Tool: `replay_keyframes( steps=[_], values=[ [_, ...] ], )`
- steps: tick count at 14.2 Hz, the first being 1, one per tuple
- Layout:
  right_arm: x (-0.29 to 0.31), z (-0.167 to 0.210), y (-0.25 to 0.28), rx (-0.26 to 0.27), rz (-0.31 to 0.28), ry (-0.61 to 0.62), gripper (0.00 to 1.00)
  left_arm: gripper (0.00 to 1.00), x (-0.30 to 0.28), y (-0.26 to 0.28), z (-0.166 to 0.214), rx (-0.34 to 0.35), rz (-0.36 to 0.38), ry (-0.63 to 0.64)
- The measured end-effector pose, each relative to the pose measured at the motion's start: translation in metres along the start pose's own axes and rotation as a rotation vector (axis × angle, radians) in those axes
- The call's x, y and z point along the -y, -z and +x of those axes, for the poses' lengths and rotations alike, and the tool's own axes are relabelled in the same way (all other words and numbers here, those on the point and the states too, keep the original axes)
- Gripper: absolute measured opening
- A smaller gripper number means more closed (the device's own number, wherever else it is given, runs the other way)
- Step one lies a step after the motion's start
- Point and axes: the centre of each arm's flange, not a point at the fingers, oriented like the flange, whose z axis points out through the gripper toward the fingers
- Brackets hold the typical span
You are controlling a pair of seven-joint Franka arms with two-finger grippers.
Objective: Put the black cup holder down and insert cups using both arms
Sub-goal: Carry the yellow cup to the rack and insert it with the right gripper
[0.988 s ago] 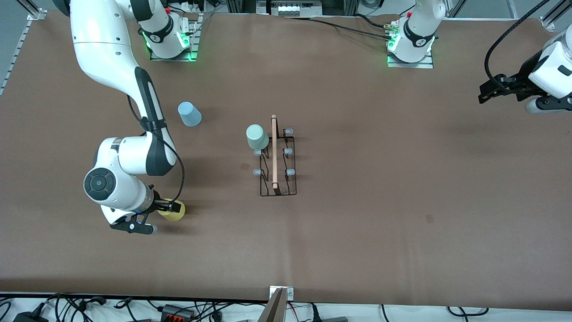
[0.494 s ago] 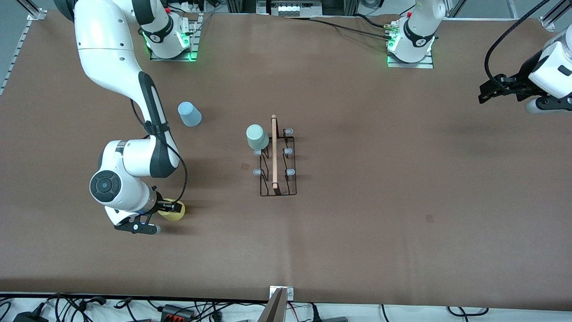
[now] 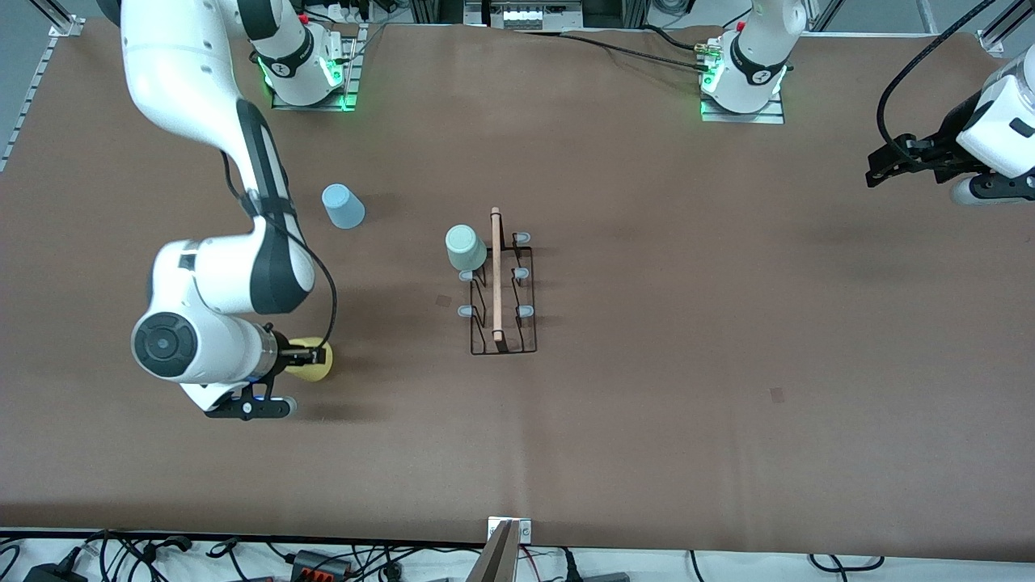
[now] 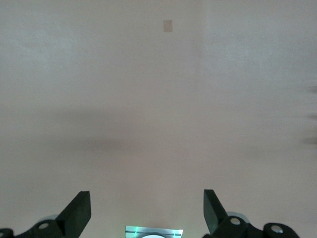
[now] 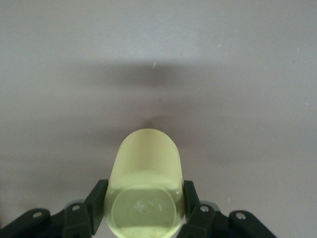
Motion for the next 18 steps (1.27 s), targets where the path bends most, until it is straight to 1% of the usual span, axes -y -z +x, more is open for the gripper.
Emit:
replay_keyframes(
  steps=[2, 4, 6, 8, 10, 11, 14, 18],
  values=[
    [0.038, -0.016, 0.035, -0.016, 0.031, 0.012, 0.66, 1.0, 0.0, 0.0, 0.0, 0.0, 0.0, 0.001],
    [0.087, -0.037, 0.054, -0.028, 0.049, 0.031, 0.66, 1.0, 0.0, 0.0, 0.0, 0.0, 0.0, 0.001],
    [0.133, -0.054, 0.053, -0.025, 0.051, 0.013, 0.66, 1.0, 0.0, 0.0, 0.0, 0.0, 0.0, 0.001],
    [0.166, -0.065, 0.051, -0.022, 0.089, -0.031, 0.66, 1.0, 0.0, 0.0, 0.0, 0.0, 0.0, 0.001],
    [0.185, -0.069, 0.054, -0.049, 0.129, -0.065, 0.66, 1.0, 0.001, 0.0, 0.0, 0.0, 0.0, 0.001],
    [0.193, -0.072, 0.054, -0.055, 0.136, -0.082, 0.66, 1.0, 0.001, 0.0, 0.0, 0.0, 0.0, 0.001],
    [0.215, -0.081, 0.048, -0.054, 0.135, -0.1, 0.66, 1.0, 0.0, 0.0, 0.0, 0.0, 0.0, 0.0],
    [0.223, -0.077, 0.034, -0.064, 0.135, -0.107, 0.66, 1.0, 0.0, 0.0, 0.0, 0.0, 0.0, 0.0]
  ],
)
